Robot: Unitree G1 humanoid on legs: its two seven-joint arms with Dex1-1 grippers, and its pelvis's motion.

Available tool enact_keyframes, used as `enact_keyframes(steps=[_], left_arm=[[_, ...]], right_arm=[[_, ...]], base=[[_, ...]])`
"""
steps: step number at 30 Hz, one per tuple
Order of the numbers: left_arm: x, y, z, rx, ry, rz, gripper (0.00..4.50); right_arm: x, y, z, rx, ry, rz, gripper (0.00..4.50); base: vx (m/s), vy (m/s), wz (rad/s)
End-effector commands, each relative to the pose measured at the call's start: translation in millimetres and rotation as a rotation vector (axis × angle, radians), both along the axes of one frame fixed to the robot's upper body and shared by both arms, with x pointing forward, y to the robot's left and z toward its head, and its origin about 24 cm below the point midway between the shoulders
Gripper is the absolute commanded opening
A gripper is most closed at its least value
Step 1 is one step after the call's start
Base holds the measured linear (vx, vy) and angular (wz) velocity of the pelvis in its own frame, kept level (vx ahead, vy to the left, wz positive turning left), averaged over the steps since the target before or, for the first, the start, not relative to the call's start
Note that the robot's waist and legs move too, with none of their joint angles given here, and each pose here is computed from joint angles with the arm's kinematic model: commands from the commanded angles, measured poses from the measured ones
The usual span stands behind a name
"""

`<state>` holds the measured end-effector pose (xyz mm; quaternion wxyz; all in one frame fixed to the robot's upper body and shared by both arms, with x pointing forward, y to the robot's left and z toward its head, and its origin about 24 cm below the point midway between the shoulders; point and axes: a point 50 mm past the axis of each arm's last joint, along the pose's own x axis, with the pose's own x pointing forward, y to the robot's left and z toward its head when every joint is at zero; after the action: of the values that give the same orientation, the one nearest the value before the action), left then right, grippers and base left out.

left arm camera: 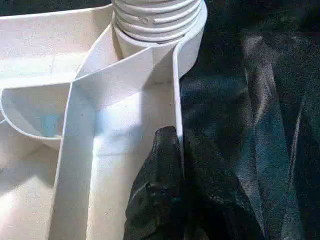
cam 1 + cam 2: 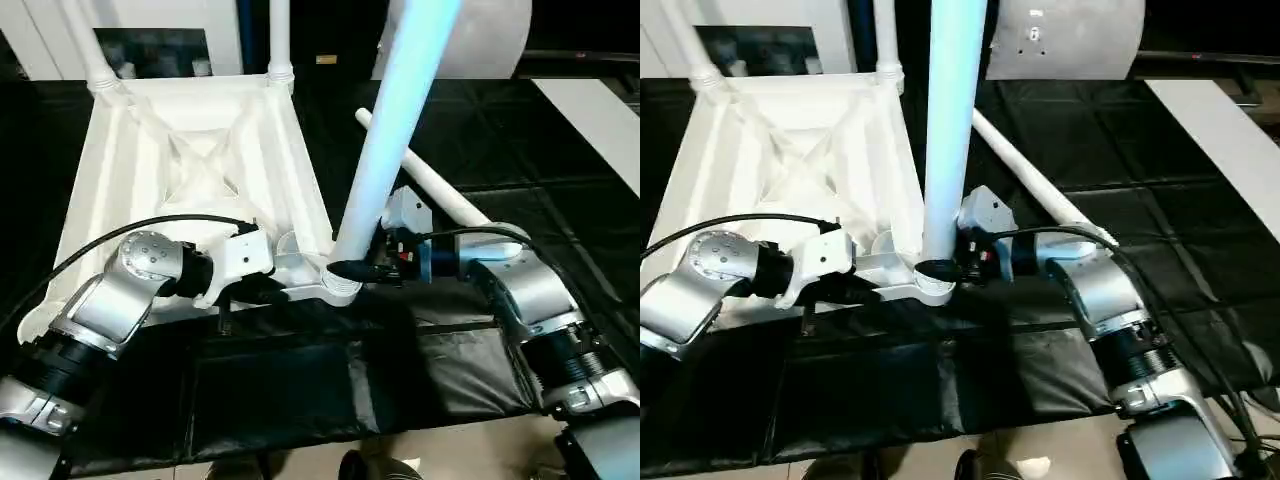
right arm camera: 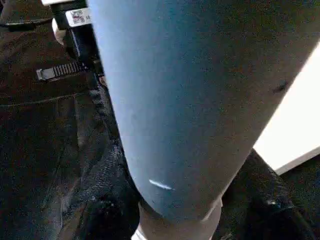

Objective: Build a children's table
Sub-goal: Insert table leg to table base

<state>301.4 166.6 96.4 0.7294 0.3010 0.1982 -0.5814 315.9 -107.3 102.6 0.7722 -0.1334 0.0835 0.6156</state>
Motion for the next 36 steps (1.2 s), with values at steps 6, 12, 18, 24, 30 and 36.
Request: enact_keyframes(steps=[6, 12, 18, 24, 30, 36], left_arm=[[3.6, 3, 11.0, 0.017, -0.043, -0.027, 0.0], [0.6, 8, 13.1, -0.041, -0.029, 0.054, 0.0], [-19.4, 15, 11.8, -0.086, -0.034, 0.227, 0.0], [-60.8, -14, -0.3, -0.103, -0.018, 0.37, 0.0], [-58.8, -44, 6.4, -0.167, -0.049, 0.413, 0.0], [-50.4, -36, 7.3, -0.123, -0.095, 0.481, 0.0]], right_arm=[[-29.9, -9.0, -86.4, -0.219, 0.327, -0.032, 1.91], [-26.2, -4.1, -87.7, -0.181, 0.315, -0.139, 1.91], [-24.1, -0.4, -92.4, -0.153, 0.29, -0.326, 1.91], [-16.3, 17.3, -94.0, -0.049, 0.257, -0.61, 1.91], [-6.8, 35.6, -90.7, 0.003, 0.259, -0.714, 1.91], [-9.3, 45.6, -85.7, 0.027, 0.244, -0.678, 1.91]], base=[[0.0, 0.0, 0.0], [0.0, 0.0, 0.0], [0.0, 0.0, 0.0], [0.0, 0.0, 0.0], [0.0, 0.0, 0.0], [0.0, 0.0, 0.0]])
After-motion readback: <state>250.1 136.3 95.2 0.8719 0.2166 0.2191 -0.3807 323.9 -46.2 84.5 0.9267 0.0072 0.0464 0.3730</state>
